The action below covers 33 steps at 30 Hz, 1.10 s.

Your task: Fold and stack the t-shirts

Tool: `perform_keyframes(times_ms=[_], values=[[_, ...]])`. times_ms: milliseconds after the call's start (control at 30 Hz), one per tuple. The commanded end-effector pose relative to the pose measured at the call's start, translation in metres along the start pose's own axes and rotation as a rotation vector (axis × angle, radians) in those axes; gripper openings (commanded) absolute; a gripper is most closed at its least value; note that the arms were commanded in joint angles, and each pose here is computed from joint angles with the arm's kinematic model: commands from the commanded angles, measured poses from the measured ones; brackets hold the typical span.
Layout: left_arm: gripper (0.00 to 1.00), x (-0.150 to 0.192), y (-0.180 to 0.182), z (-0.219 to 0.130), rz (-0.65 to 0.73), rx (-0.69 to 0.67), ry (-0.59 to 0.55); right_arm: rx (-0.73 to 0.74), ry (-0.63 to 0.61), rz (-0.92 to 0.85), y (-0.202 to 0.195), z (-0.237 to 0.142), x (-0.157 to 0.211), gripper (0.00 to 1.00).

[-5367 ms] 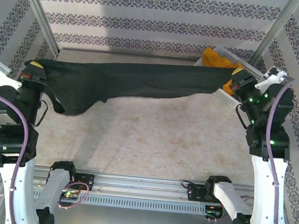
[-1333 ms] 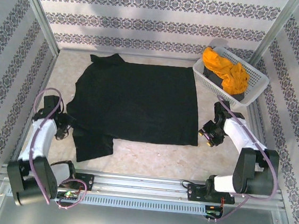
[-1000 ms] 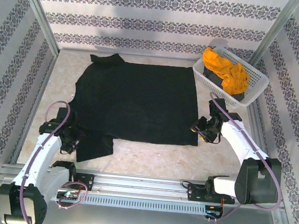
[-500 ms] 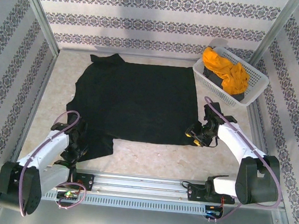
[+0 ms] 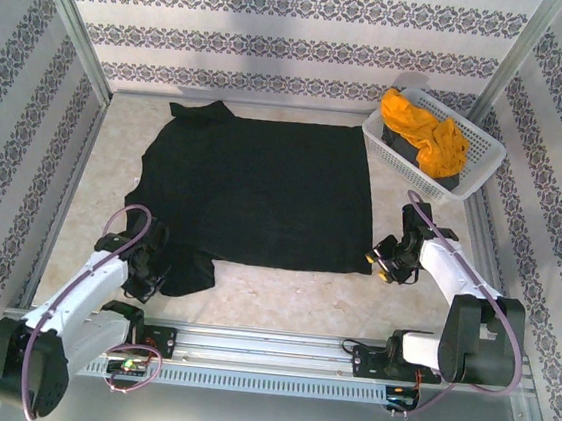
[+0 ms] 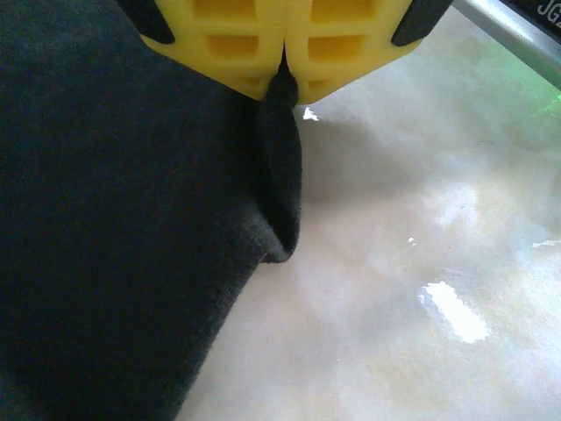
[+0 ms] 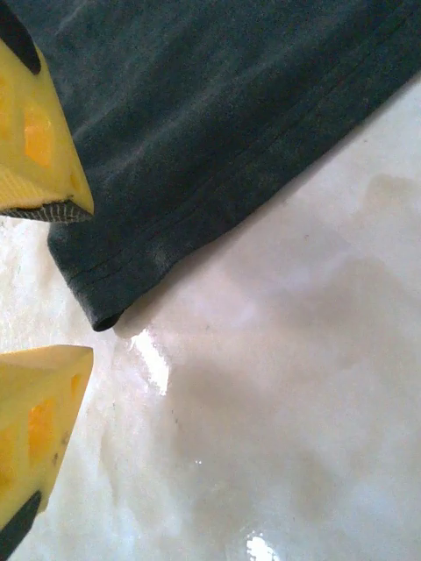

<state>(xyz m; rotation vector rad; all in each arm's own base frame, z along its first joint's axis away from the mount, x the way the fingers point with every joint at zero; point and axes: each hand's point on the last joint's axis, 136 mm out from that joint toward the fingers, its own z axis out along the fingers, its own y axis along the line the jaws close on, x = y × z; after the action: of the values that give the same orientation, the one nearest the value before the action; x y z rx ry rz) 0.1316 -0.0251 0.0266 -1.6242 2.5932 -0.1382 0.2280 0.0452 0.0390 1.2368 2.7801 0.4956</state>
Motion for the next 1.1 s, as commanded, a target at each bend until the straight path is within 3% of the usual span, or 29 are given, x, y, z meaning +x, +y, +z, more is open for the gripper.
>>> perform_keyframes(times_ms=[0, 200, 767, 1000, 1067], values=[[0.00, 0.001, 0.010, -0.012, -0.037, -0.019, -0.017, 0.054, 0.015, 0.074, -0.017, 0.008, 0.006, 0.38], [0.00, 0.001, 0.012, -0.019, -0.045, -0.020, -0.020, 0.014, 0.042, 0.110, -0.013, 0.018, 0.016, 0.39], [0.00, -0.005, 0.008, -0.037, -0.039, 0.016, -0.062, 0.003, 0.009, 0.102, 0.006, 0.028, 0.003, 0.26], [0.00, -0.003, 0.012, -0.037, -0.050, 0.007, -0.056, 0.073, -0.009, 0.093, 0.000, 0.029, -0.003, 0.01], [0.00, -0.001, 0.017, -0.037, -0.065, -0.004, -0.048, 0.108, -0.026, 0.088, -0.006, 0.023, -0.004, 0.00]])
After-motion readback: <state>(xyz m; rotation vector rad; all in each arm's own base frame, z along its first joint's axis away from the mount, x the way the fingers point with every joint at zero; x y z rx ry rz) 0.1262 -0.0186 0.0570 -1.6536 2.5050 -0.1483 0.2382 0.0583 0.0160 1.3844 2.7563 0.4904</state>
